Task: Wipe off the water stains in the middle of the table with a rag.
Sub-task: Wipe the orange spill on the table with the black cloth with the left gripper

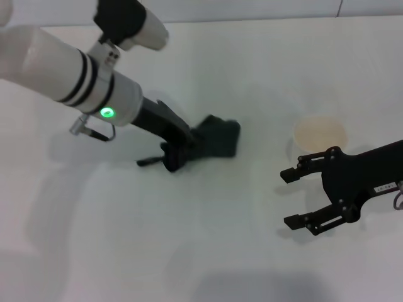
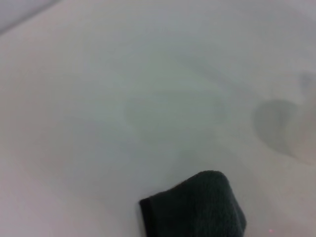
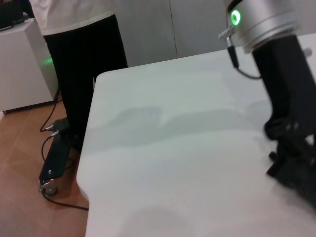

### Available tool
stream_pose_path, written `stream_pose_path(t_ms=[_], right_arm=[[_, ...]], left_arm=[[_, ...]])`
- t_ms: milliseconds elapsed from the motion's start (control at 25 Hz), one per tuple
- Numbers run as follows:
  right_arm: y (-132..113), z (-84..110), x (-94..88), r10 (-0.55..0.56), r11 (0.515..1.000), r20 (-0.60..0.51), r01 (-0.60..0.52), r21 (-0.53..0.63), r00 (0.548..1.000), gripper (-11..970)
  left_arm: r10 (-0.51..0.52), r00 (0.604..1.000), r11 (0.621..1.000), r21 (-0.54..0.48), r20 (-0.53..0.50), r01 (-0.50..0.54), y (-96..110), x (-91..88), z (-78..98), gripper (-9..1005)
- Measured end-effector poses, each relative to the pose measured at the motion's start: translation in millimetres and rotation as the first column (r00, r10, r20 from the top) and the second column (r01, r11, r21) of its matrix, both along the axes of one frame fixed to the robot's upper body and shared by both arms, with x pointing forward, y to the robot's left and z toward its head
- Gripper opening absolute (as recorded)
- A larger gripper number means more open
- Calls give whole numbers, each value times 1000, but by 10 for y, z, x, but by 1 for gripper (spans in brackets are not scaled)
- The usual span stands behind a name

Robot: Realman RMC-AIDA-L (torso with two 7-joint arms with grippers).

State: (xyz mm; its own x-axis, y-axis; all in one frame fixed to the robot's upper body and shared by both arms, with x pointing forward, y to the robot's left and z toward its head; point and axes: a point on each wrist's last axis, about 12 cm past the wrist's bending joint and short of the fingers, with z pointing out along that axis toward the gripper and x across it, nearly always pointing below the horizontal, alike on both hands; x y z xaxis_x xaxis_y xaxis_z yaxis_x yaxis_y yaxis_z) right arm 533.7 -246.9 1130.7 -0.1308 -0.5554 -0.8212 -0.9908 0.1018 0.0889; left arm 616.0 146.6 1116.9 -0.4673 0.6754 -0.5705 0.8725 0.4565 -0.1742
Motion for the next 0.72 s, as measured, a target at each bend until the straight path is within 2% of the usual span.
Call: stream_pose_path(t_ms=[200,400,520,720], right_arm=[[-4,-4,-3,-3,1000,-1,3,1,1000,812],[-8,-6,-6,-4,1000,-2,4,1,1000,811],[-22,-8,-16,-7,1000,-2,7,3,1000,811],[-59,-6,-34,-20,1000,2,20,5,1000,811]], left_arm=[[-147,988,989,-5,-42,147,-251,-190,-51,99],[-290,951,957,-27,-102,289,-442,-392,-57,99],[-291,950,957,-30,-111,290,-446,-408,-66,99],[-200,975,979,-63,-102,194,-274,-312,-35,99]])
